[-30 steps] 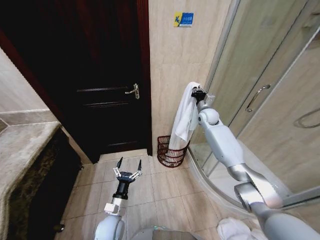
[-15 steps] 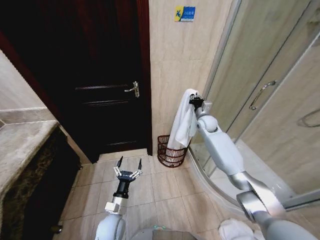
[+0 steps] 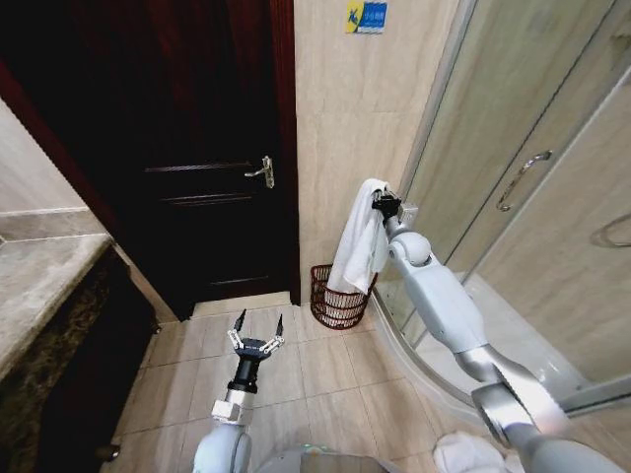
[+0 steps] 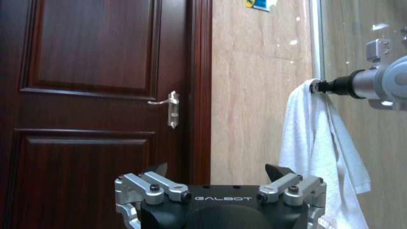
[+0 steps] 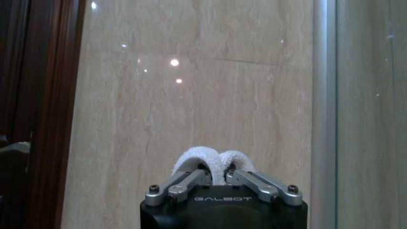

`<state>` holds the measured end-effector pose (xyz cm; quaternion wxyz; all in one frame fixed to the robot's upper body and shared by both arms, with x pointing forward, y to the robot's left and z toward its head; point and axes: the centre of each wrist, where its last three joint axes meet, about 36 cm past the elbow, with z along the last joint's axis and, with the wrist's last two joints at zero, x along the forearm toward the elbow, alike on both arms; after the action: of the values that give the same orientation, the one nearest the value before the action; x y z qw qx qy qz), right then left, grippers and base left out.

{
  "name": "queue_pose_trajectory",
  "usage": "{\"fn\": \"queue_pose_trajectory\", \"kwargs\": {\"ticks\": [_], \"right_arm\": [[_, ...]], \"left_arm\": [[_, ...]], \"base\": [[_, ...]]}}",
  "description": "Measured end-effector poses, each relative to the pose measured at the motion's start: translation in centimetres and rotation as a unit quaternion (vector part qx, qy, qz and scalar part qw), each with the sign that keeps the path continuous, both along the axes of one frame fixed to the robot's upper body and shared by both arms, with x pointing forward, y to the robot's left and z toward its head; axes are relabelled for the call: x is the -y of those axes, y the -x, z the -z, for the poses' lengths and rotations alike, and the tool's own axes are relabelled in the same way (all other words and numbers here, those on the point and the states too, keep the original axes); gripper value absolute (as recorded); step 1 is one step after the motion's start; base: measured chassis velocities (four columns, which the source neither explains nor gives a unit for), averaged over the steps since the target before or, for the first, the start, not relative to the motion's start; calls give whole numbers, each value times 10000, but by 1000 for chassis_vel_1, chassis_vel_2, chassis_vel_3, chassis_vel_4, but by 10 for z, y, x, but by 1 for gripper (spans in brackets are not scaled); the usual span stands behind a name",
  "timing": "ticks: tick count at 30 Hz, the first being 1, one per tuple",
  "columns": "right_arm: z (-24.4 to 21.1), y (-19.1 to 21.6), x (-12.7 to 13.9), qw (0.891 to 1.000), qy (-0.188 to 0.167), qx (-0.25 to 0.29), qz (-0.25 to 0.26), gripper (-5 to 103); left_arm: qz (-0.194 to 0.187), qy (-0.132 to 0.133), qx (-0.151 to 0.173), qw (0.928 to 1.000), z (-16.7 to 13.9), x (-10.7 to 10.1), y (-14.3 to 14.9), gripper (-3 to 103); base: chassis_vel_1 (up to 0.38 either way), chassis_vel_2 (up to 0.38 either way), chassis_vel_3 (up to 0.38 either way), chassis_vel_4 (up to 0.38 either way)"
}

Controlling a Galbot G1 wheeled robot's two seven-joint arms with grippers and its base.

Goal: Discard the used towel into the hamper.

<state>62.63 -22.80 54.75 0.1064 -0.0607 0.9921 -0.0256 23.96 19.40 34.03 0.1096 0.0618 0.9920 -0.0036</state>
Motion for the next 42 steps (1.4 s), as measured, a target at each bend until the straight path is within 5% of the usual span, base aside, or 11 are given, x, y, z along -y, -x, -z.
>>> {"fn": "queue_pose_trajectory", "kwargs": {"ticks": [42], "right_arm": [[35,39,6,9999,116,-120,-18,7]], "left_arm": [[110,-173,-30,9998,3,3,1,100]], "base": [[-66,66,71,-73]]}}
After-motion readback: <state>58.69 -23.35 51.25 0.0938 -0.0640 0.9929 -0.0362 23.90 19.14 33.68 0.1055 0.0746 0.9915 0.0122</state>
